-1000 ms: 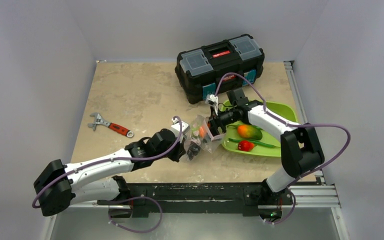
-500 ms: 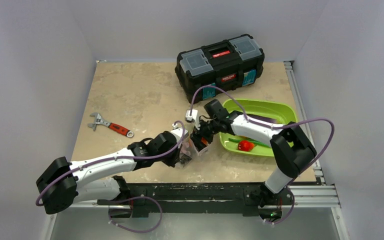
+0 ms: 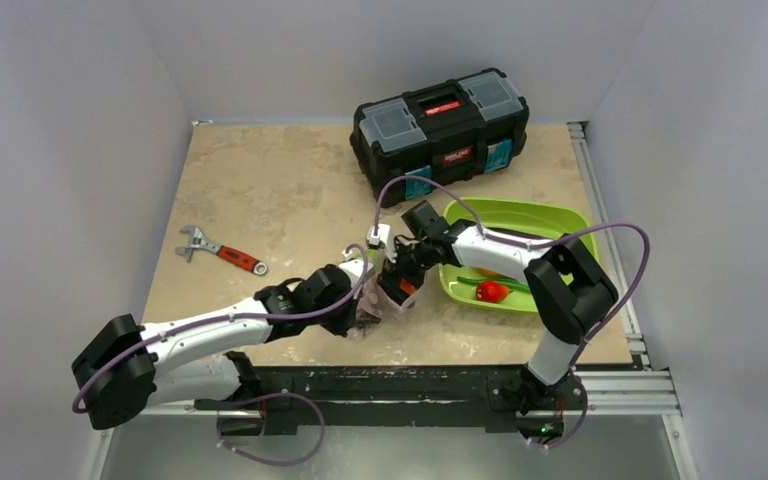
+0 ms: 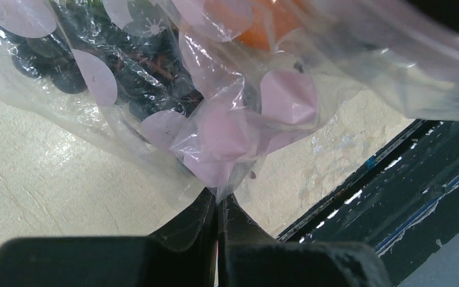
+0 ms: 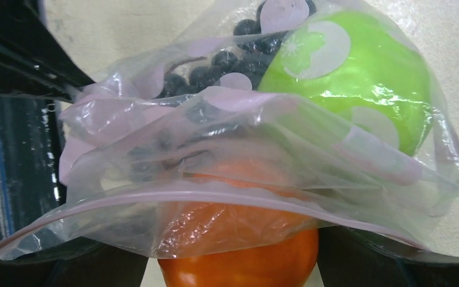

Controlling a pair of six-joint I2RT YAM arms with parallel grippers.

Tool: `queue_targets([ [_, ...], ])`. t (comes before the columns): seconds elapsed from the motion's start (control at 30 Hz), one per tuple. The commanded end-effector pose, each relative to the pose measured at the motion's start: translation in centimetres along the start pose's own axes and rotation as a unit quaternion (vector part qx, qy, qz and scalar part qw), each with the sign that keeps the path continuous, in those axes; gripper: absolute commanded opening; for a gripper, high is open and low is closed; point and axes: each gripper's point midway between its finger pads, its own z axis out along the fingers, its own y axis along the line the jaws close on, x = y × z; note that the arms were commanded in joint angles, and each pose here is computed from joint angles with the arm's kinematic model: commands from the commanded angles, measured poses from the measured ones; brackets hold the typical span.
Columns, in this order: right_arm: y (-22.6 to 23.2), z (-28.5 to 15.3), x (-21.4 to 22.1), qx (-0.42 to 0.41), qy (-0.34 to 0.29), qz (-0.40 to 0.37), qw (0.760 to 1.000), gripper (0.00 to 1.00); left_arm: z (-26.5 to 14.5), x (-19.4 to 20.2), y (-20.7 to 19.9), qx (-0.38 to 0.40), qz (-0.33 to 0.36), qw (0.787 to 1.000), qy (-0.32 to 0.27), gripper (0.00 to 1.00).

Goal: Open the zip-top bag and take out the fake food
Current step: Pick up the fake fruit from the zipper food storage bag.

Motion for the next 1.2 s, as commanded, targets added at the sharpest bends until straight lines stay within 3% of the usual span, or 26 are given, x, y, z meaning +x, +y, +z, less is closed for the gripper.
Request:
queue_targets([
  [0.0,0.9,-2.4,-3.1,-0.044,-0.057,-0.007,0.997,0.99,-0.2,0.2,0.1,0.005,-0.011,1.0,-0.005,0.0],
  [0.1,0.1,-3.2,-3.0,-0.034,-0.067,0.0,0.997,0.96,-0.3,0.2,0.3,0.004,-0.011,1.0,-0.005,0.0],
  [0.17,-0.3,-2.9,-2.5,-0.028,-0.057,0.005,0.998,0.84,-0.3,-0.1,0.3,0.004,-0.011,1.0,-0.006,0.0],
  [0.23,-0.3,-2.6,-2.2,-0.033,-0.051,0.011,0.998,0.61,-0.4,-0.2,0.3,0.003,-0.01,1.0,-0.007,0.0],
  [0.27,-0.2,-2.5,-2.3,-0.039,-0.052,0.01,0.998,0.54,-0.5,-0.3,0.4,0.003,-0.01,1.0,-0.007,0.0],
  [0.4,1.5,-3.5,-3.5,-0.083,-0.079,-0.005,0.993,0.34,-0.5,0.0,0.5,0.002,-0.014,1.0,-0.007,0.0],
  [0.53,3.2,-5.8,-4.7,-0.135,-0.119,-0.022,0.984,0.2,-0.6,0.0,0.8,0.0,-0.017,1.0,-0.01,0.0],
  [0.8,2.3,-7.3,-4.6,-0.093,-0.119,-0.039,0.988,0.1,-0.8,0.1,1.2,-0.006,-0.025,1.0,-0.01,0.0],
  [0.97,4.1,-8.4,-4.9,-0.144,-0.138,-0.041,0.979,0.07,-0.9,0.1,1.5,-0.01,-0.032,0.999,-0.011,0.0],
  [1.17,1.2,-10.0,-4.9,-0.074,-0.15,-0.024,0.986,0.04,-1.3,0.4,2.6,-0.034,-0.052,0.998,-0.011,0.0],
])
